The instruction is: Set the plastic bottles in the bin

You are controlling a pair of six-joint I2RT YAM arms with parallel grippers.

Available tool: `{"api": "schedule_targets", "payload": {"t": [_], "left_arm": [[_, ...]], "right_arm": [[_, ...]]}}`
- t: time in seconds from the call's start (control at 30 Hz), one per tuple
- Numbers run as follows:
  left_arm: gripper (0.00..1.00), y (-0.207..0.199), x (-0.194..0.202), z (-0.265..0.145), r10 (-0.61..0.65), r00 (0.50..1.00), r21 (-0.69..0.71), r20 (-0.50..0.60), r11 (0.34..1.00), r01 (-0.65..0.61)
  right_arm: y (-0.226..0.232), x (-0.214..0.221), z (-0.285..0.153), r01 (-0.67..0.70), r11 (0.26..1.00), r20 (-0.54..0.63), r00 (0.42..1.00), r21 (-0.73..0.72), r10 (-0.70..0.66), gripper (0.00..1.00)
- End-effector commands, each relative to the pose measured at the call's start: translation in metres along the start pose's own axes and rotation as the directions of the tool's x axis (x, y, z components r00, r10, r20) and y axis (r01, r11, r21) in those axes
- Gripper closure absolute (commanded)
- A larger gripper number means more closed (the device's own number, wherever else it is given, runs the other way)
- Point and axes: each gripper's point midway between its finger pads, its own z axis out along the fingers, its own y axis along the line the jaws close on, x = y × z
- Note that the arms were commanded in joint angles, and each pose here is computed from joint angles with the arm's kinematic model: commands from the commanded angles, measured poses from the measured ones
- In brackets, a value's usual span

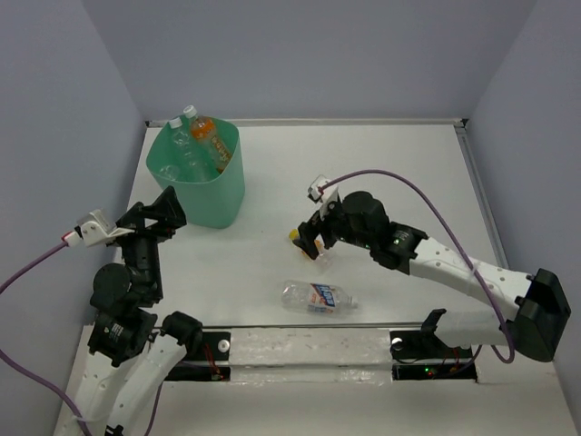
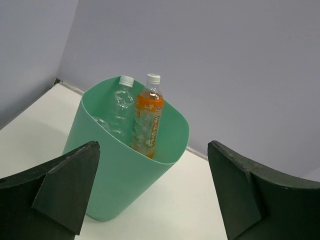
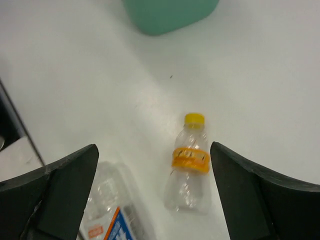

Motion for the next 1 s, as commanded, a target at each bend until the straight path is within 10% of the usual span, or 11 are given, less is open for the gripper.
{"api": "schedule_targets", "payload": {"t": [0.0,0.77,0.97], "left_arm": [[0.01,-0.001,0.004,0.008,0.031,1.0,-0.006,0.002,1.0,-0.031],[0.01,0.003,-0.011,0.004,0.024,0.998,-0.013,0.057,1.0,-0.023],[0.01,0.002,-0.02,-0.002,0.005,0.997,0.004,0.082,1.0,-0.005]], "right_arm": [[0.052,0.049,-0.042,-0.118,0.967,-0.204,0.976,-0.224,0.072,0.0],[0.103,0.185,0.009,0.078,0.957,-0.582,0.778,-0.28,-0.234,0.02],[0.109,0.153,0.029,0.114,0.956,-0.521,0.818,-0.269,-0.244,0.54]]}}
